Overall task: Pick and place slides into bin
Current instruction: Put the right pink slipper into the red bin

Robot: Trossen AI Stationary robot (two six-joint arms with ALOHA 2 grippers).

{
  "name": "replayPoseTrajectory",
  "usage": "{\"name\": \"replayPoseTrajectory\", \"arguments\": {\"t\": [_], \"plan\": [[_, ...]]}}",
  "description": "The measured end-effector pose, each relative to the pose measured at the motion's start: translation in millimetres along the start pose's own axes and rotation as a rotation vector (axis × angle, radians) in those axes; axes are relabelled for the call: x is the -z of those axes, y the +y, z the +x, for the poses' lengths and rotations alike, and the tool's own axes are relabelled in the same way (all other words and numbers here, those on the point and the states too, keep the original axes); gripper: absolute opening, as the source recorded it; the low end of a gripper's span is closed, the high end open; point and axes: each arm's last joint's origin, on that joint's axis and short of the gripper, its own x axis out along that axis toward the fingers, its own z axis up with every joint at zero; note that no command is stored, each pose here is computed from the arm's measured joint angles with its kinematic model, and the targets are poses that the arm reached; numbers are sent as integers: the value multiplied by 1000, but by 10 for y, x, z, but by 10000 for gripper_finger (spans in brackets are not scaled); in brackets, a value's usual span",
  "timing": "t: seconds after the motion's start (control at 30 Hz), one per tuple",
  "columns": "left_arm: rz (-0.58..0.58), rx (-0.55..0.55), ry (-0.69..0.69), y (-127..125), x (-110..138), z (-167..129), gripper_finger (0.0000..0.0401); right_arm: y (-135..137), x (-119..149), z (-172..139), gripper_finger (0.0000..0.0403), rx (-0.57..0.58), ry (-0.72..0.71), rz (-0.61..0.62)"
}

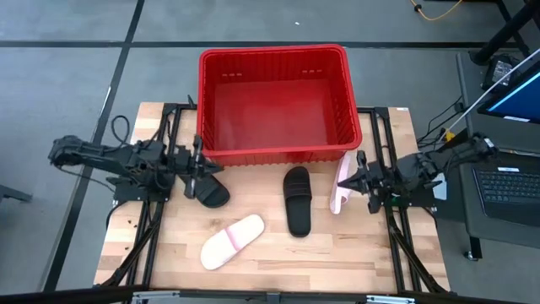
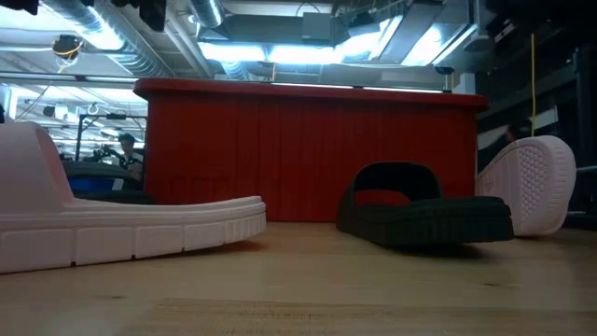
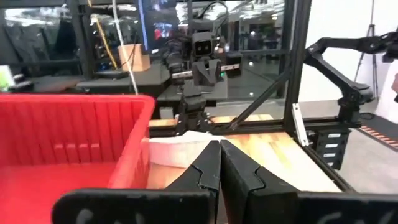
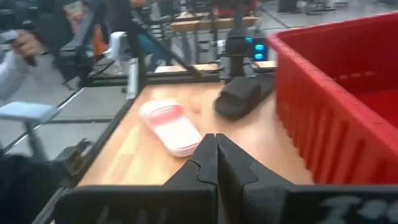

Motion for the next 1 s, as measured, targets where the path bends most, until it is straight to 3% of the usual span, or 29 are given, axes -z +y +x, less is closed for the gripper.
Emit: {"name": "replayPoseTrajectory", "arguments": {"t": [0.17,0.37,0.6,0.8,1.0], "plan": [[8,-99,49,-184,64,67,2,135,75,-54,0,43,36,4],[-10,-118,51,-432,75,38,2,331,109,-85,0,44,48,20],[-19,-129,31,-603,56,-28,2,668,-101,-16,0,40,123,-57],[32,-129,45,-670,75,-46,2,933,-20,59,0,125,297,15],[44,-125,63,-699,110,-15,2,1180,137,88,0,191,330,103]]}}
